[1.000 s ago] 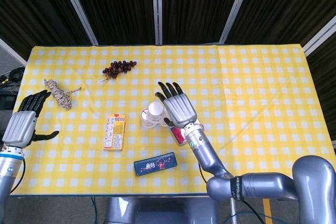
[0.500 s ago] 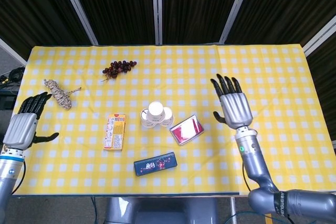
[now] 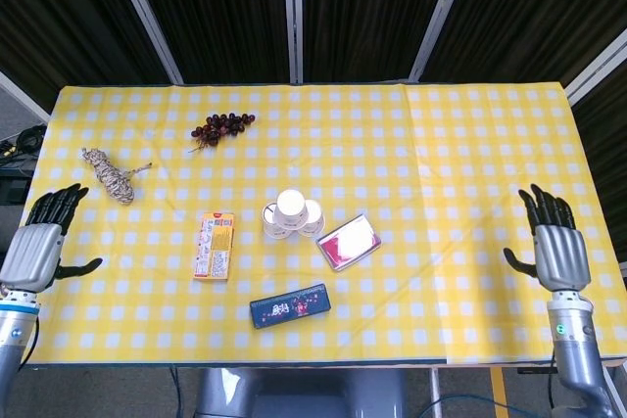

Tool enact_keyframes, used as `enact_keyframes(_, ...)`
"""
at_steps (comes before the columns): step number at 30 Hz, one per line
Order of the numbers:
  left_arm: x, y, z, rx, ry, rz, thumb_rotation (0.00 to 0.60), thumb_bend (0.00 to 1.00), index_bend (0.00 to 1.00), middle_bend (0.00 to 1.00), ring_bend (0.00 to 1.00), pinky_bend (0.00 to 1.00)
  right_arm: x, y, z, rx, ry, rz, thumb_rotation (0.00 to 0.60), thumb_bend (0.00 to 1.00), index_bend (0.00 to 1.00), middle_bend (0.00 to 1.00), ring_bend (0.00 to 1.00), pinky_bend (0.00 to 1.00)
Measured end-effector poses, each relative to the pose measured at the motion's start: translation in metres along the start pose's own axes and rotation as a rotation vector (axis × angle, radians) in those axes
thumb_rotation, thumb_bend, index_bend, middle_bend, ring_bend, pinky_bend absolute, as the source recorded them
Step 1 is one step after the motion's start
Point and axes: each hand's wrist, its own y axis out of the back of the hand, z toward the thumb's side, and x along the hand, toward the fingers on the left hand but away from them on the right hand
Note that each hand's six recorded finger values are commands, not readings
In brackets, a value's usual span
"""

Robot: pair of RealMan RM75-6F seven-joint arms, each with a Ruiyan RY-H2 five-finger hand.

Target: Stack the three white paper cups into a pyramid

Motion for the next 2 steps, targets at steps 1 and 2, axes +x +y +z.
enact_keyframes(1,-0.0018,-0.0001,-0.002,0.002,0.005,0.004,0.6,0.13,0.0,0.0,0.0,0.0,0.0038,0.0,-0.0059,-0.003,-0.004,0.0,0.6,0.15,0.0,0.0,0.0,0.0)
enact_keyframes(2,-0.0044,-0.0001,-0.0051,0.006,0.013,0.011,0.6,0.13,0.0,0.0,0.0,0.0,0.0076,0.0,-0.012,-0.006,-0.008,0.0,0.6,0.15,0.0,0.0,0.0,0.0)
